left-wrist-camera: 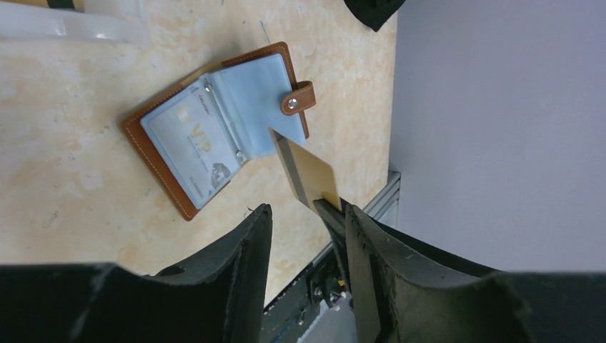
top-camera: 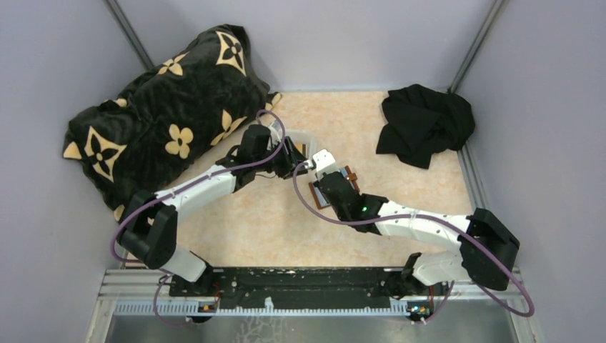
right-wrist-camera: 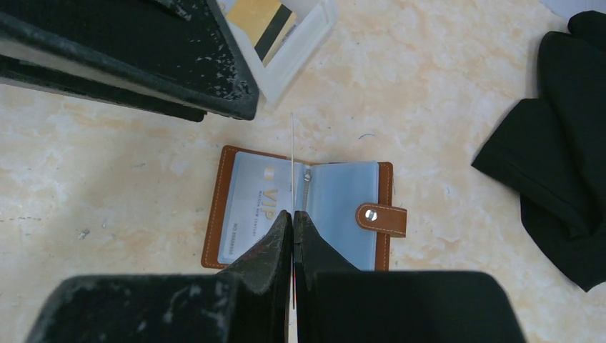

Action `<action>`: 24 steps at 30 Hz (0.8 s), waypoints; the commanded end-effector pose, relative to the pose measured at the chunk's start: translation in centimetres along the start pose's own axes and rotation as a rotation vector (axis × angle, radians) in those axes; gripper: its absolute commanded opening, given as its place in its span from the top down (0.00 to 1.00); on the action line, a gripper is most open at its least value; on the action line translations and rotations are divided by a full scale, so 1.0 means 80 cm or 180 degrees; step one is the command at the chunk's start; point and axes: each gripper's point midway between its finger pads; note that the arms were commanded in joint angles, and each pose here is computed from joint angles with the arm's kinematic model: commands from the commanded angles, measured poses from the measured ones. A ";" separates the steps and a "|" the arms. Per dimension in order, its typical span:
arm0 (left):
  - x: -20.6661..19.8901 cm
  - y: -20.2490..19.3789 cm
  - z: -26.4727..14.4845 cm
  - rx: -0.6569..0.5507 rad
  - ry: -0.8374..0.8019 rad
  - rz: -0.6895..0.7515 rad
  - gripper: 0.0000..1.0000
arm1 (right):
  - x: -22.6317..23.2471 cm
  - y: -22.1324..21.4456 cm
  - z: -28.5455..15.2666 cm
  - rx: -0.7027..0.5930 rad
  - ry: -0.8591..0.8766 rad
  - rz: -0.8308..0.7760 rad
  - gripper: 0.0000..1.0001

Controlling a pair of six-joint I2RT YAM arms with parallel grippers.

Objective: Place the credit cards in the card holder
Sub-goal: Insert the credit card into the card holder.

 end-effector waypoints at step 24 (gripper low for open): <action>-0.016 -0.024 0.026 0.0505 -0.0103 -0.0384 0.48 | 0.029 0.060 0.020 -0.0249 -0.0230 -0.0467 1.00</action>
Point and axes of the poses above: each gripper's point midway between its finger pads, its own z axis out along the fingers, its own x axis along the line the jaws close on, y = z × x, and after that the axes turned 13 degrees about -z, right-handed
